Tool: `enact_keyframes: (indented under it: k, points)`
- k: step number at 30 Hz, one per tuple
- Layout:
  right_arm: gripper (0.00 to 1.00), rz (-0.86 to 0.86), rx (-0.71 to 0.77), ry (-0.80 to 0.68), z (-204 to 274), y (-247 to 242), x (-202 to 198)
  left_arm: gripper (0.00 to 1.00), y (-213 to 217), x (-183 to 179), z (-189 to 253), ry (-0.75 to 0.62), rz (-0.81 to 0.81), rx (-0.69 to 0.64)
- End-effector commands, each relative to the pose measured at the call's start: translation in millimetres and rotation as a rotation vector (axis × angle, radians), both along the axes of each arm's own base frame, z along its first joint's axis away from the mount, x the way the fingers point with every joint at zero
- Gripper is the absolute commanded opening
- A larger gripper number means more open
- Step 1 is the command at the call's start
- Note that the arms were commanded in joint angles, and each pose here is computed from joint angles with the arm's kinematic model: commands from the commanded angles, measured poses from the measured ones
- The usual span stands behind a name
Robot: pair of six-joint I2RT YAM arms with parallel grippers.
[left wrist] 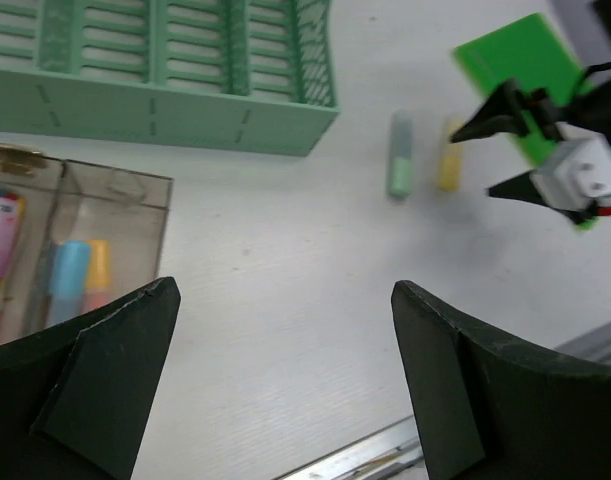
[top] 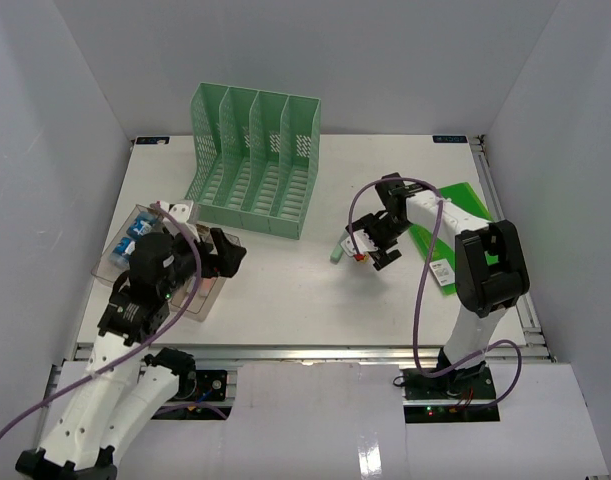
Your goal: Organize the desk
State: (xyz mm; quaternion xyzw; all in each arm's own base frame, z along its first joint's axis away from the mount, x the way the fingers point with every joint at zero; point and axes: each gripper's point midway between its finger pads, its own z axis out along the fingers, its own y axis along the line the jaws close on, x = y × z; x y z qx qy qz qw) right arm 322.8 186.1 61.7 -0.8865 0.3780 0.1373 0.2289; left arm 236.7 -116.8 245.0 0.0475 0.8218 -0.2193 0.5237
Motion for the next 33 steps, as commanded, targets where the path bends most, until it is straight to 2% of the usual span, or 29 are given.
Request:
enact_keyframes:
  k: [1,9,14,18,23,27,33]
  points:
    - [0.86,0.001,-0.114,-0.004,-8,-8,17,0.98,-29,-28,4,0.017,-0.124,-0.205]
    - [0.73,-0.006,-0.251,0.040,-40,-15,17,0.98,-36,-46,12,-0.001,-0.161,-0.315]
    - [0.56,-0.011,-0.310,0.085,-50,-22,9,0.98,-27,-53,27,-0.059,-0.127,-0.335]
    - [0.35,-0.021,-0.343,0.130,-55,-29,-1,0.98,-19,-59,43,-0.110,-0.098,-0.351]
    - [0.24,-0.020,-0.350,0.104,-44,-27,-19,0.98,-14,-65,56,-0.136,-0.080,-0.376]
    - [0.18,-0.010,-0.326,-0.026,-8,11,-33,0.98,-12,-73,78,-0.171,-0.077,-0.426]
    - [0.09,0.070,-0.230,-0.153,42,122,-74,0.98,-6,-90,123,-0.291,-0.092,-0.505]
